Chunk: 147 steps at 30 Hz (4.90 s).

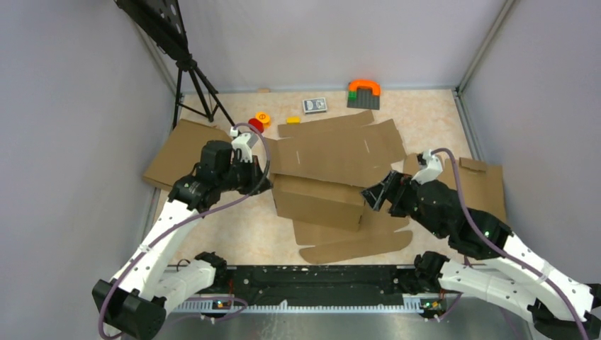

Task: Fold the paper box
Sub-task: Close the paper box at the center of the board.

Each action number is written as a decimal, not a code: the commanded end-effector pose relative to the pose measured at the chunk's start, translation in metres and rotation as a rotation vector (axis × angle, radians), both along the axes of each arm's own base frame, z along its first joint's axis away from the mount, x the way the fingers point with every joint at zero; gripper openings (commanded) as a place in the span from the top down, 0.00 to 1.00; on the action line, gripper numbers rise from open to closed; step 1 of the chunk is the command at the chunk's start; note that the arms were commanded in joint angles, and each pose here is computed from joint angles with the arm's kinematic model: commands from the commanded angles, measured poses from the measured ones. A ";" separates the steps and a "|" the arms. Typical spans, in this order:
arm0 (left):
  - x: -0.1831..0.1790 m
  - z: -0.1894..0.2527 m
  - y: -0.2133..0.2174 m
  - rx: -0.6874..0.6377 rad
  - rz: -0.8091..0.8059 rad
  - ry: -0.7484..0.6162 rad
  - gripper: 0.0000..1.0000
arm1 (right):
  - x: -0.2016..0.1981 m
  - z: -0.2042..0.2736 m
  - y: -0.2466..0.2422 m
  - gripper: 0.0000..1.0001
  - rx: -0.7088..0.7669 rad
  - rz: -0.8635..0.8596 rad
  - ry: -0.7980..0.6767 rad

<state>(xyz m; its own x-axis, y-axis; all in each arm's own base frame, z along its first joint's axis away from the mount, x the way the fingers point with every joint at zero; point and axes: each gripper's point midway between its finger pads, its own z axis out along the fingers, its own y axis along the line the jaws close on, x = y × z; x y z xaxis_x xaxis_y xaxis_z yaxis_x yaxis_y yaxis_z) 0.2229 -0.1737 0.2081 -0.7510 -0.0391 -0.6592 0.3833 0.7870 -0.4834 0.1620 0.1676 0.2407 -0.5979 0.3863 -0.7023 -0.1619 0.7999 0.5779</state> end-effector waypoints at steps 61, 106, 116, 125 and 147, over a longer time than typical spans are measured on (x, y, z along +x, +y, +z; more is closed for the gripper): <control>0.025 0.041 0.001 -0.004 0.068 -0.160 0.75 | 0.042 0.007 -0.003 0.77 -0.651 0.262 -0.177; 0.029 0.034 -0.011 -0.019 0.017 -0.121 1.00 | 0.048 -0.027 -0.023 0.67 -0.610 0.072 -0.141; 0.028 0.040 -0.009 -0.009 0.020 -0.118 1.00 | 0.049 -0.005 -0.007 0.69 -0.548 0.145 -0.236; 0.030 0.046 -0.012 -0.017 0.009 -0.114 1.00 | 0.046 -0.003 0.005 0.88 -0.521 0.184 -0.205; 0.034 0.042 -0.009 0.030 0.010 -0.094 1.00 | 0.050 0.002 0.000 0.92 -0.453 -0.001 -0.017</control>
